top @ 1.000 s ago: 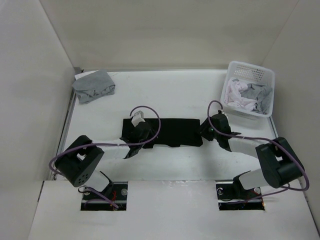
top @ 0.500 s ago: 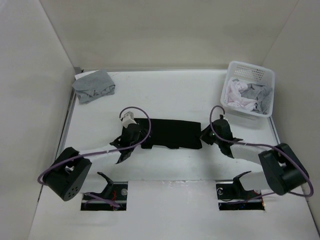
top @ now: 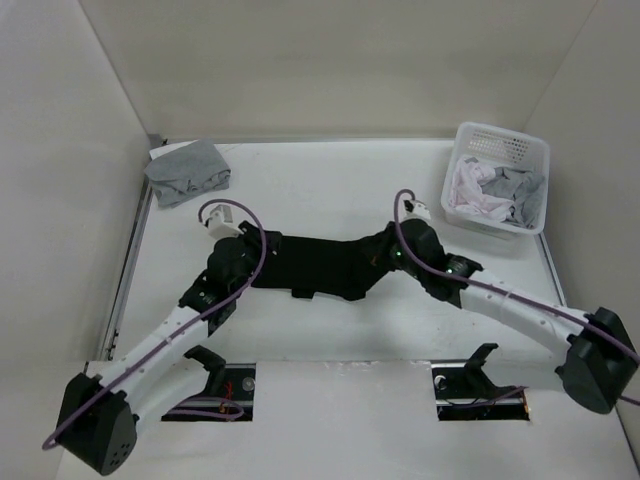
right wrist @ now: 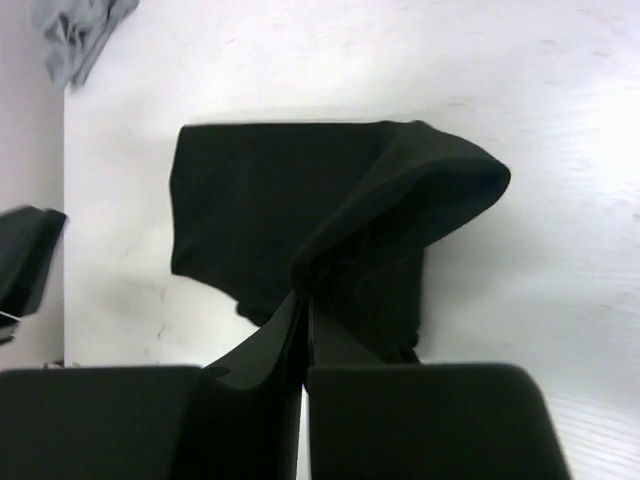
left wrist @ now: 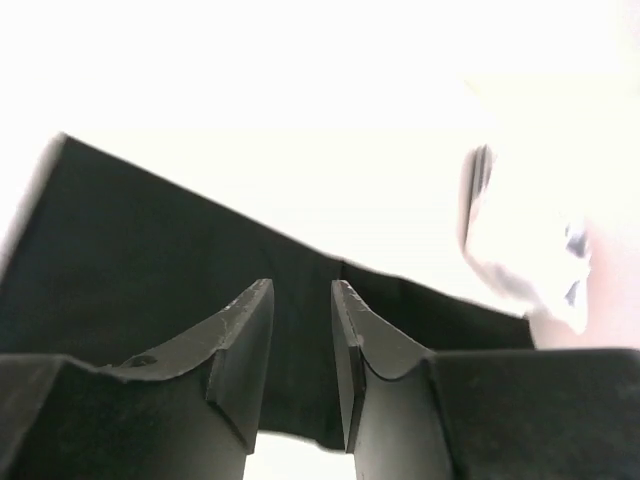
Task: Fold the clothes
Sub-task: Fold the tank top
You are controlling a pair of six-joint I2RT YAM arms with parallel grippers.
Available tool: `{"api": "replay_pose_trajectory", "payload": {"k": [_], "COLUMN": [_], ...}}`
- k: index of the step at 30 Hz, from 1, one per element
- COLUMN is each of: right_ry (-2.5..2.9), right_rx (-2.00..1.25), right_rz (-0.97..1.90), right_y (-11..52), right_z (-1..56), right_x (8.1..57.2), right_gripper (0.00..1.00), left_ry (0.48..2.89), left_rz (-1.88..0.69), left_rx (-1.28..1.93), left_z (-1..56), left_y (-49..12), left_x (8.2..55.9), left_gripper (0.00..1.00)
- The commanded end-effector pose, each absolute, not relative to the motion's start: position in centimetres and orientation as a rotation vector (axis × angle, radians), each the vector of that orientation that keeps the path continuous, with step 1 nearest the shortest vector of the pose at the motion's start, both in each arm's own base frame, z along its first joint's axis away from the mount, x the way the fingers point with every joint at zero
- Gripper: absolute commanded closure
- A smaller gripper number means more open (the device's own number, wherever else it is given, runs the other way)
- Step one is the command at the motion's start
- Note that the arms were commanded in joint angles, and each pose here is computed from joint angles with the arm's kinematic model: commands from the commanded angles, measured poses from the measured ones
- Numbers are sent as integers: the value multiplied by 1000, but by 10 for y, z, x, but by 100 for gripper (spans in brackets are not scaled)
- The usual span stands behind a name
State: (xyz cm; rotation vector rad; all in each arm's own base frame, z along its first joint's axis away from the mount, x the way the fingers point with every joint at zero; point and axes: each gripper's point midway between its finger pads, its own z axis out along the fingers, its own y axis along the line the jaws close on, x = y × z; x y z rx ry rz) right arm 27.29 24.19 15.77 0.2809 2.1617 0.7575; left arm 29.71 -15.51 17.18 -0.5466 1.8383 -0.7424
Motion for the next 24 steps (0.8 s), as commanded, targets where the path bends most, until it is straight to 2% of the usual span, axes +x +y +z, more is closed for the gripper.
{"api": "replay_pose_trajectory", "payload": {"k": [1, 12, 20, 21, 24], "right_ry": [2204, 2327, 2400, 2408, 2399], "right_rx": [185, -23, -126, -129, -161], "right_rz": [689, 696, 735, 756, 832], "right_y": [274, 425, 502, 510, 526], "right_z": [167, 149, 115, 112, 117], "right_x": [277, 312, 307, 303, 291], "right_gripper": [97, 94, 92, 87, 62], "left_ry": [1782, 1707, 1688, 1684, 1676], "left_rz": [-691, -714, -714, -714, -711], "left_rx": [-555, -612, -647, -651, -667], "left_z": [197, 216, 214, 214, 214], "left_y": [-129, -90, -76, -75, -72], "left_x": [297, 294, 294, 294, 295], "left_gripper": [71, 71, 71, 71, 71]}}
